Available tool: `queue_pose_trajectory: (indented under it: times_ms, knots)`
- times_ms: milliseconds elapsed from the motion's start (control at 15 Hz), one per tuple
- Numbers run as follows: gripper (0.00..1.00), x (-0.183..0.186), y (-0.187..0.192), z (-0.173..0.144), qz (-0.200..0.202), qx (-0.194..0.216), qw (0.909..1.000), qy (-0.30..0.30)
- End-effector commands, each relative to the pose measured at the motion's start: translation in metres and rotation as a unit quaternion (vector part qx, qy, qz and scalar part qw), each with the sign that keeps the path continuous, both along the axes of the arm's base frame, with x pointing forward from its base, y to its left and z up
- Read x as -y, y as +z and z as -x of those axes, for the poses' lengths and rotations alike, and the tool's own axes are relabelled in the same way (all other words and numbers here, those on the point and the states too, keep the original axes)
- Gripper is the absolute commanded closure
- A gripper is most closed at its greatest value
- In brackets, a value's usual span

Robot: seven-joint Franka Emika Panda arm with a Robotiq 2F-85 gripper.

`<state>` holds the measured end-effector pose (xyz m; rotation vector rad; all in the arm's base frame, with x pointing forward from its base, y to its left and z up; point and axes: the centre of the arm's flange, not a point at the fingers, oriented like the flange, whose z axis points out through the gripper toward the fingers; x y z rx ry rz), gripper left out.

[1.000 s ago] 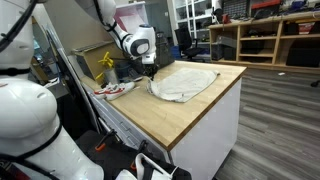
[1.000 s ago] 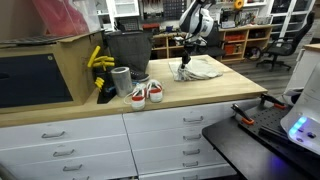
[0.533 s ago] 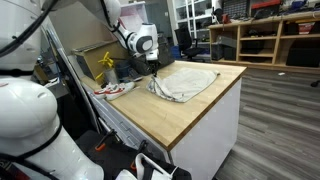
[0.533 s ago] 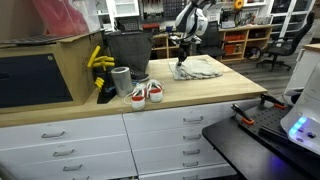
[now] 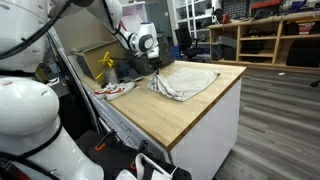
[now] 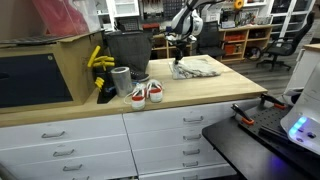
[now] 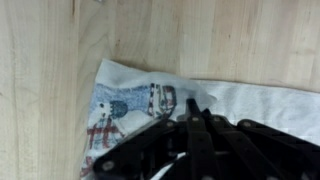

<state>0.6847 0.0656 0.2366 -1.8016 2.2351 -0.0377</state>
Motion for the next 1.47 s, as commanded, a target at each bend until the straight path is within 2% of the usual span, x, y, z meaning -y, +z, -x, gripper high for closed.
queue_pose_trajectory:
  times_ms: [0,600,1400]
  knots:
    - [0.99,-0.006,0.003,-0.028,0.02,0.007,0.9997,-0.015]
    - [0.99,0.017,-0.003,-0.068,0.067,0.024,0.9961,-0.053]
    - [0.99,0.03,-0.014,-0.093,0.095,0.014,0.9921,-0.08]
